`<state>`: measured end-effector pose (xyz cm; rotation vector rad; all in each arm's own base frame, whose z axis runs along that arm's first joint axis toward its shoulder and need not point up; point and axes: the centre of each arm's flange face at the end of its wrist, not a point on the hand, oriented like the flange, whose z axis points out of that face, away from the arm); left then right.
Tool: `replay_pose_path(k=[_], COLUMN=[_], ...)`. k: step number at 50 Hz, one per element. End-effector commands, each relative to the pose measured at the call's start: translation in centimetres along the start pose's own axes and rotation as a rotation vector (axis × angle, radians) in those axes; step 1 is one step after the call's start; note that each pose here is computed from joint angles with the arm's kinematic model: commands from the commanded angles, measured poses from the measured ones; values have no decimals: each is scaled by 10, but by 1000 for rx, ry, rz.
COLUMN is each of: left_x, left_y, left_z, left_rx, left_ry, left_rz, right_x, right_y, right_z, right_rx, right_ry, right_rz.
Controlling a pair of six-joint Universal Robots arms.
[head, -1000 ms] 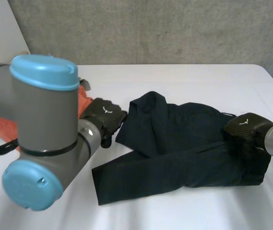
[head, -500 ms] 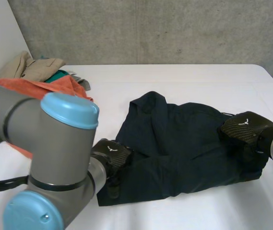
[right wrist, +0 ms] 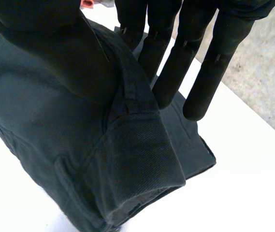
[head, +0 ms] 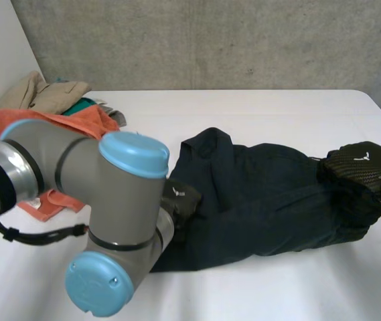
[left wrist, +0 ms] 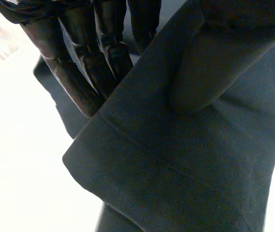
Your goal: Fold the laundry.
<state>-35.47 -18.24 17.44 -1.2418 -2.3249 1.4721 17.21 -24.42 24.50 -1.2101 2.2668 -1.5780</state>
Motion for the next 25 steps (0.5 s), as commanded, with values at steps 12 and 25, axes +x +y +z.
replay_pose_path(k=[12,25], left_x=[-52,-50], left_y=[-87,-82], left_z=[90,143], left_rx=[501,617], left_ry=[-259,-336], left_rz=[281,286], right_x=[61,68], right_y=[7,27], right_z=[119,197], right_rx=[46,211], right_ry=[288,529], right_rz=[-53,-207])
